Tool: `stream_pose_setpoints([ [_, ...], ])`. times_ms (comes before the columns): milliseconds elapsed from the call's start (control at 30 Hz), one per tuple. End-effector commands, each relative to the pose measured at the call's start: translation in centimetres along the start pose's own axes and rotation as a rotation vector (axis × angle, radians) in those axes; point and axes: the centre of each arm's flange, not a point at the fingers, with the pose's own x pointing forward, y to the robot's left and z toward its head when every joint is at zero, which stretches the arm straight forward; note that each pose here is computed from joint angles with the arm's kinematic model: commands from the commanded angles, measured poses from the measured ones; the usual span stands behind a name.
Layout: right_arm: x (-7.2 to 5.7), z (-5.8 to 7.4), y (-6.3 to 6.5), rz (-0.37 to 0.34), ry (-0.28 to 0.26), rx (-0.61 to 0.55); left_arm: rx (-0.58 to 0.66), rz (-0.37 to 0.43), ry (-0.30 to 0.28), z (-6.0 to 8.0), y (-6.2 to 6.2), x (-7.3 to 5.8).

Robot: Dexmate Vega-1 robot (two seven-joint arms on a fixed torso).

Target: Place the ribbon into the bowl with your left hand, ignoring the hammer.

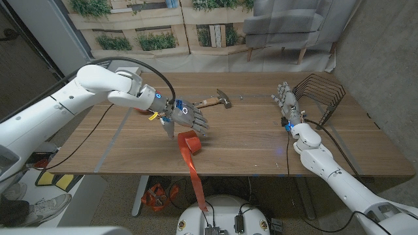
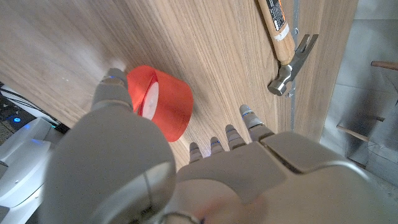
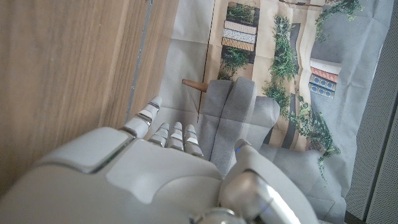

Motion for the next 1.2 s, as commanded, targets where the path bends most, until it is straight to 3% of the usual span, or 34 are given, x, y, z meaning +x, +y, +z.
stream_pose_setpoints([
  [33,0.2,0.0,-0.1,0.004,-0.001,0.001,-0.010,-0.005,-0.010,0.1,-0.2,0.7],
  [1200,0.0,0.4,0.1,0.006,-0.007,-0.004,-0.022,-0.014,-0.006,1.5,-1.3,1.2],
])
